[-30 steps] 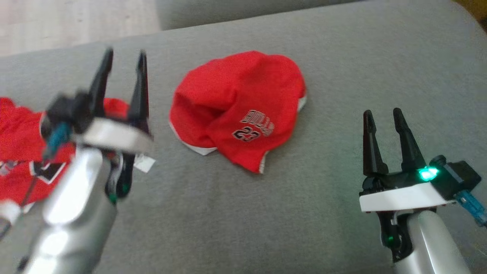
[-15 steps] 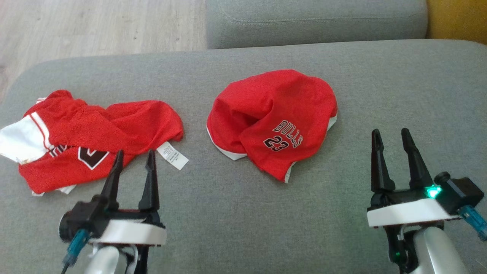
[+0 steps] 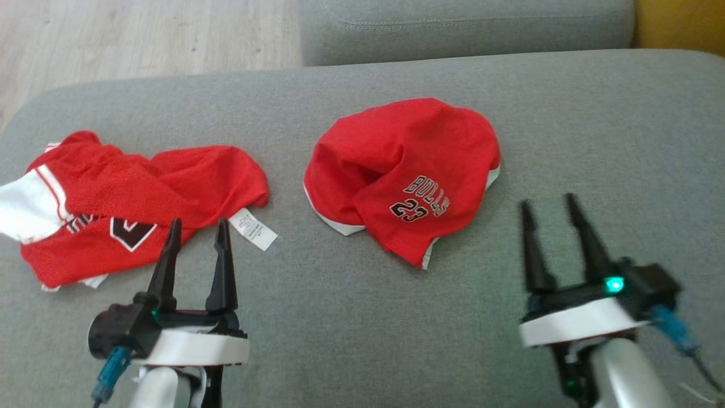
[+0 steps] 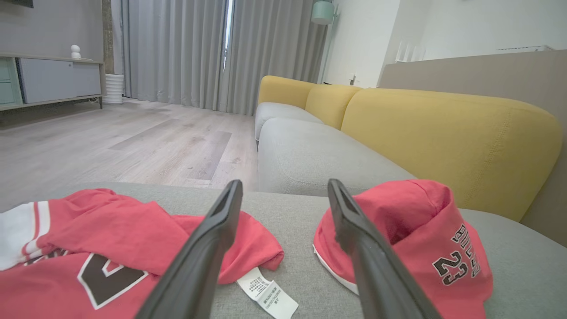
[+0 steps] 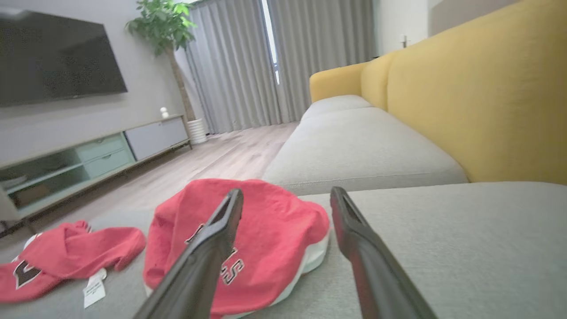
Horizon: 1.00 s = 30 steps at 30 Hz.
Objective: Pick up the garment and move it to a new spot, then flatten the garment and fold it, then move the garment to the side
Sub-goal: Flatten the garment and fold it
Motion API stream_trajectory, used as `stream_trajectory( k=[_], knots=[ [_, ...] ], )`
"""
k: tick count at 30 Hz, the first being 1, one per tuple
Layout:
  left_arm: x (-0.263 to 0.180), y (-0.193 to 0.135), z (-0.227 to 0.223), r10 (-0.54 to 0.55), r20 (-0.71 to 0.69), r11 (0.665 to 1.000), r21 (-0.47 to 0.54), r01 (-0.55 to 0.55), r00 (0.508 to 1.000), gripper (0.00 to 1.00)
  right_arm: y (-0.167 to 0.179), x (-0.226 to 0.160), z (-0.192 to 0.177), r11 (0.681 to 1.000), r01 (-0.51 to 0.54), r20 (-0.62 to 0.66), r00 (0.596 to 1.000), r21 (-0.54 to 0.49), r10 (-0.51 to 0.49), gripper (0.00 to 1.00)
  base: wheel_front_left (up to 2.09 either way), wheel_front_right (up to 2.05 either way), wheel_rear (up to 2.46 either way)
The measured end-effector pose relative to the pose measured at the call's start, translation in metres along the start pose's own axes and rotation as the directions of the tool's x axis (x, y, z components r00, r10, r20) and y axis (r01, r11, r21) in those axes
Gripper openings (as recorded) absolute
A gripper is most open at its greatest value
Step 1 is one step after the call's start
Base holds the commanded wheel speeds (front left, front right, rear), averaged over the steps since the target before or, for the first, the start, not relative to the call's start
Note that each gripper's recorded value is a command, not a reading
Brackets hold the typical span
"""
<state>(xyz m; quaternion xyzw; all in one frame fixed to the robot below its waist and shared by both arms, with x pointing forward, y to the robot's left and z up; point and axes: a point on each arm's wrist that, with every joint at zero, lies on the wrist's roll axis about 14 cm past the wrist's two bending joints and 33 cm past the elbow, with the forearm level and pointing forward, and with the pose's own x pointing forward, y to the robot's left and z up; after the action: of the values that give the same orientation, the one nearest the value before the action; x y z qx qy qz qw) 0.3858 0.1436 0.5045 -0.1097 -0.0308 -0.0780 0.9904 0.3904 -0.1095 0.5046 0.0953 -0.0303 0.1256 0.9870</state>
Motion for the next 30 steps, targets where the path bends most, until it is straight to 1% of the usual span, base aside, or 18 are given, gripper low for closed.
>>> stream_trajectory(
  k=[3, 6, 9, 10, 12, 16, 21, 23, 27, 30],
  knots=[
    [-0.003, 0.005, -0.002, 0.016, -0.006, 1.0, 0.004, -0.016, 1.0, 1.0, 0.026, 0.005, -0.013, 0.996, -0.086, -0.041, 0.996, -0.026, 0.085, 1.0, 0.0, 0.0, 0.0],
    [-0.007, 0.011, -0.004, 0.034, -0.014, 0.999, 0.007, -0.034, 0.999, 1.0, 0.051, 0.007, -0.032, 0.984, -0.174, -0.102, 0.98, -0.047, 0.168, 1.0, 0.0, 0.0, 0.0],
    [-0.011, 0.017, -0.005, 0.059, -0.017, 0.998, 0.004, -0.059, 0.998, 1.0, 0.08, 0.011, -0.052, 0.955, -0.286, -0.165, 0.949, -0.077, 0.27, 1.0, 0.0, 0.0, 0.0],
    [-0.011, 0.017, -0.005, 0.059, -0.017, 0.998, 0.004, -0.059, 0.998, 1.0, 0.08, 0.011, -0.052, 0.955, -0.286, -0.165, 0.949, -0.077, 0.27, 1.0, 0.0, 0.0, 0.0],
    [-0.012, 0.02, -0.006, 0.066, -0.019, 0.998, 0.002, -0.066, 0.998, 1.0, 0.096, 0.016, -0.063, 0.932, -0.35, -0.201, 0.924, -0.098, 0.326, 1.0, 0.0, 0.0, 0.0],
    [-0.014, 0.026, -0.005, 0.087, -0.021, 0.996, 0.005, -0.087, 0.996, 1.0, 0.11, 0.03, -0.086, 0.895, -0.429, -0.276, 0.881, -0.125, 0.384, 1.0, 0.0, 0.0, 0.0],
    [-0.023, 0.039, -0.009, 0.134, -0.039, 0.991, 0.014, -0.134, 0.99, 1.0, 0.118, 0.049, -0.113, 0.851, -0.498, -0.378, 0.829, -0.167, 0.411, 1.0, 0.0, 0.0, 0.0],
    [-0.028, 0.044, -0.012, 0.152, -0.05, 0.988, 0.013, -0.152, 0.987, 1.0, 0.116, 0.055, -0.125, 0.843, -0.509, -0.425, 0.811, -0.174, 0.402, 1.0, 0.0, 0.0, 0.0],
    [-0.035, 0.055, -0.015, 0.194, -0.062, 0.981, 0.005, -0.194, 0.979, 1.0, 0.111, 0.063, -0.148, 0.814, -0.54, -0.517, 0.769, -0.211, 0.376, 1.0, 0.0, 0.0, 0.0],
    [-0.037, 0.06, -0.018, 0.214, -0.07, 0.977, -0.003, -0.214, 0.974, 1.0, 0.109, 0.066, -0.162, 0.8, -0.559, -0.566, 0.741, -0.218, 0.362, 1.0, 0.0, 0.0, 0.0]
  ],
)
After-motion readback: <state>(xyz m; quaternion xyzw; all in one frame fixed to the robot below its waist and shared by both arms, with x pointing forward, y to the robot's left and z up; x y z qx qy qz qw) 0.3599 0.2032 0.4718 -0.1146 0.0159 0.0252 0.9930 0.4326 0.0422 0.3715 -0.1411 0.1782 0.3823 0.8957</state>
